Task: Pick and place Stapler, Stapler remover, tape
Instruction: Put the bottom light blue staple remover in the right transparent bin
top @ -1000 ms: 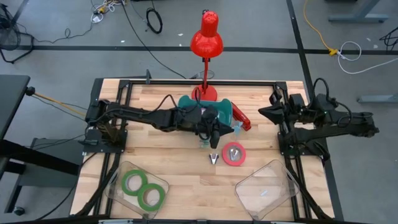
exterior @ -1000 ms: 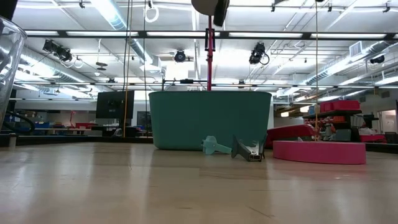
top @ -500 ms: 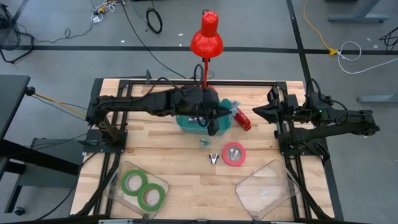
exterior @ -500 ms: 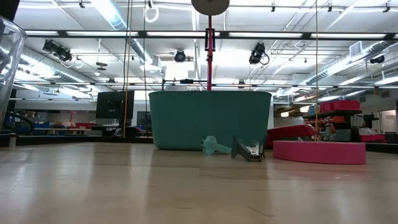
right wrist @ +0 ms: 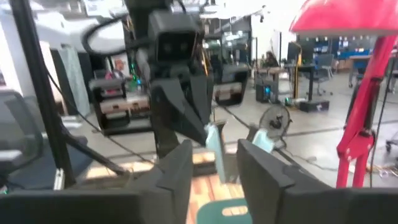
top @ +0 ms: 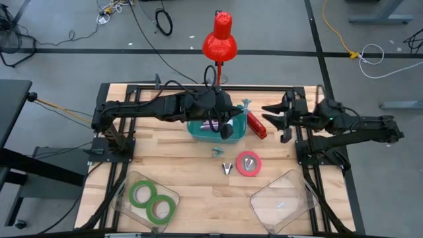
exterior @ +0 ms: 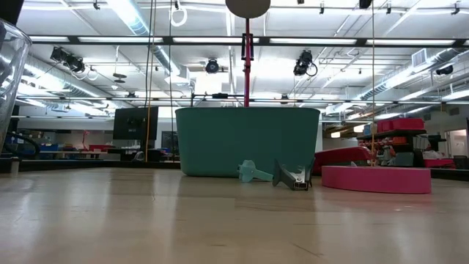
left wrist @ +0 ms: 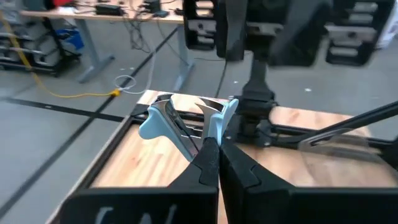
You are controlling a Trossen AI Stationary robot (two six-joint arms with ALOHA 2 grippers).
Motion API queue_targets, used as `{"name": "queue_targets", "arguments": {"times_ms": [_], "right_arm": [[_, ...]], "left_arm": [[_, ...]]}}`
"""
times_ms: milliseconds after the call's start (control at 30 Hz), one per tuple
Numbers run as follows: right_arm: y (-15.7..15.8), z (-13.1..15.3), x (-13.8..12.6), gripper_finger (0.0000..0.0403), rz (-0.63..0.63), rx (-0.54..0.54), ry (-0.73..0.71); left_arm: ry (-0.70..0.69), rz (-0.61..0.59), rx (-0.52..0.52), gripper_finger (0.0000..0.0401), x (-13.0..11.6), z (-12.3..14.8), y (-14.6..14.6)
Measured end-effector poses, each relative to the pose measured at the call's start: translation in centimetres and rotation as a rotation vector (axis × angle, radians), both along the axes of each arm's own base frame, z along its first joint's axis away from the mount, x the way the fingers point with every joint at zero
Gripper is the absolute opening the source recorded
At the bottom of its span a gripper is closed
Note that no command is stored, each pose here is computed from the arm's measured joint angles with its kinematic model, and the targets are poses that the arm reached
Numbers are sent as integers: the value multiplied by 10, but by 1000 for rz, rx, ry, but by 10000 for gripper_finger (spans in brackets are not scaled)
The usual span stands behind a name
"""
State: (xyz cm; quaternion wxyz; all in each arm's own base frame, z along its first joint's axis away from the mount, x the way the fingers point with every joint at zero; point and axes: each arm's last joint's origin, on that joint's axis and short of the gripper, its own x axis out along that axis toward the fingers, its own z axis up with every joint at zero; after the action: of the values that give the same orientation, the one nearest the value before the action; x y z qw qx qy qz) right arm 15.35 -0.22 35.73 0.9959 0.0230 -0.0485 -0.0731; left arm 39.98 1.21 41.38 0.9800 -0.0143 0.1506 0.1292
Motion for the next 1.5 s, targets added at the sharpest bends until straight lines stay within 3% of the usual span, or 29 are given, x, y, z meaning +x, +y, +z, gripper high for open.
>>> {"name": "queue_targets", "arguments": {"times_ms": [133, 333, 1200, 1500], "right_arm": [[0, -7, 13, 162, -3, -5, 53], [-1, -18, 31, 164, -53, -9, 124], [-2, -24, 59, 118, -91, -18, 83], [-2, -24, 60, 72, -90, -12, 76]], "left_arm": [[11, 19, 20, 0, 0, -1, -1], [55, 20, 39, 0, -2, -4, -1], [108, 35, 51, 0, -4, -9, -1], [118, 35, 49, 0, -4, -10, -1]]}}
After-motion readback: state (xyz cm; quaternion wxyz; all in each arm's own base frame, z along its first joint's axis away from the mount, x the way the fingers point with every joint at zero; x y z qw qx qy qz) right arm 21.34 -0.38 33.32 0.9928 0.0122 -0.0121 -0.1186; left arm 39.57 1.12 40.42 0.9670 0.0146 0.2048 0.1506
